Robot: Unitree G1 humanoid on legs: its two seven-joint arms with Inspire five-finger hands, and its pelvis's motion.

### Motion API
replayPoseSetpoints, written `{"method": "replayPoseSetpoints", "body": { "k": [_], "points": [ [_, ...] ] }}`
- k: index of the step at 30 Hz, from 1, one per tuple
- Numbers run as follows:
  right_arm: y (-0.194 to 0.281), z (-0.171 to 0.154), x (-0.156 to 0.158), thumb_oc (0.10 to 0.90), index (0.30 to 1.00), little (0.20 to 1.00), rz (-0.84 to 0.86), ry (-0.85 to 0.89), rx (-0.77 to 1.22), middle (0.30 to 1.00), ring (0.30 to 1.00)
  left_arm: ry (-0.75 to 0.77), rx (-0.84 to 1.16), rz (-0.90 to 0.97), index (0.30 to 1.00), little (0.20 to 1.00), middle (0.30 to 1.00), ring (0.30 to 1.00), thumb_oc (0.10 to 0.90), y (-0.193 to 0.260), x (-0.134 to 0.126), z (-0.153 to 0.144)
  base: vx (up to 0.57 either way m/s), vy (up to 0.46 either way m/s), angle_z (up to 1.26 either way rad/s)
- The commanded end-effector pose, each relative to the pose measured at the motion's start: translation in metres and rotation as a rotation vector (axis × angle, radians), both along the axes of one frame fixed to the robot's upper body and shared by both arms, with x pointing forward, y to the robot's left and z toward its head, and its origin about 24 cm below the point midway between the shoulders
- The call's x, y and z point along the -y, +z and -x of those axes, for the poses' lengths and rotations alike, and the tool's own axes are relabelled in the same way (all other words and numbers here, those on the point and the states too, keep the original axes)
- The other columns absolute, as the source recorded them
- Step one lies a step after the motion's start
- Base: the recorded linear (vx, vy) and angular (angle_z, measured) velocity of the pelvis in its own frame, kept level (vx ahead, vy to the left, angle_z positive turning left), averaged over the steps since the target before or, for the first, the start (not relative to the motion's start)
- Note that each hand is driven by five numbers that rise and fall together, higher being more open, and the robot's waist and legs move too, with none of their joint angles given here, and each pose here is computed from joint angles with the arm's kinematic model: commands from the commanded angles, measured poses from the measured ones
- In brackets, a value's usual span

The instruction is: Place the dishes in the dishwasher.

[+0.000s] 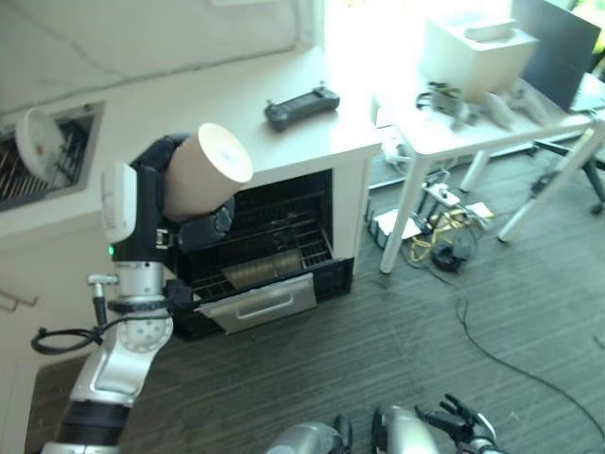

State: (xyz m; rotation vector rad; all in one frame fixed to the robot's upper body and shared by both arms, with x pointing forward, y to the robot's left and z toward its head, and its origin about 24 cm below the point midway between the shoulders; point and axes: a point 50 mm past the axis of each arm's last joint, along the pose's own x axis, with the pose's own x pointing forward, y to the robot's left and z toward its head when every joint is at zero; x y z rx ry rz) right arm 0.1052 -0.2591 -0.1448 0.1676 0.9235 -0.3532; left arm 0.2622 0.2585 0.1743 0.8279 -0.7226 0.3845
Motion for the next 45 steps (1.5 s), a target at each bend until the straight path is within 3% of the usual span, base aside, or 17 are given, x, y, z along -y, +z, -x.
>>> {"method": "replayPoseSetpoints", "body": {
  "k": [1,12,19,24,32,35,38,42,45],
  "points": [
    [0.002,0.002,0.006,0.800,0.900,0.900,0.012,-0.002,0.015,0.900,0.900,-0.030,0.234,-0.002,0.300,0.300,0.300,0.300,0.400,0.044,-0.004,0.013,0.24,-0.324,0.82],
    [0.005,0.003,0.020,0.800,0.900,0.900,0.055,-0.053,0.001,0.900,0.900,-0.052,0.286,0.020,0.300,0.300,0.300,0.300,0.400,0.057,0.004,0.020,0.13,-0.205,0.42],
    [0.007,0.013,0.035,0.800,0.900,0.900,0.076,-0.157,-0.023,0.900,0.900,-0.126,0.284,0.029,0.300,0.300,0.300,0.300,0.400,0.061,0.020,0.016,-0.03,0.161,0.51],
    [0.008,0.006,0.028,0.800,0.900,0.900,0.058,-0.235,0.049,0.900,0.900,-0.160,0.239,0.044,0.300,0.300,0.300,0.300,0.400,0.051,0.031,0.015,0.03,0.357,0.14],
    [0.036,-0.041,0.023,0.800,0.900,0.900,0.159,-0.198,0.315,0.900,0.900,-0.210,0.189,0.043,0.300,0.300,0.300,0.300,0.400,0.045,0.034,0.014,0.05,0.057,-0.31],
    [0.068,-0.066,0.026,0.800,0.900,0.900,0.261,-0.190,0.516,0.900,0.900,-0.319,0.135,0.109,0.300,0.300,0.300,0.300,0.400,0.042,0.038,0.012,0.07,-0.081,-0.40],
    [0.118,-0.084,0.032,0.800,0.900,0.900,0.410,-0.256,0.782,0.900,0.900,-0.504,0.023,0.278,0.300,0.300,0.300,0.300,0.400,0.025,0.050,0.008,0.08,-0.110,-0.27],
    [0.176,-0.098,0.022,0.800,0.900,0.900,0.560,-0.293,1.067,0.900,0.900,-0.604,-0.054,0.544,0.300,0.300,0.300,0.300,0.400,-0.003,0.063,0.000,0.08,-0.050,-0.44],
    [0.195,-0.100,0.012,0.800,0.900,0.900,0.576,-0.287,1.182,0.900,0.900,-0.606,-0.056,0.610,0.300,0.300,0.300,0.300,0.400,-0.012,0.068,-0.001,0.08,-0.003,-0.50]
  ]
}}
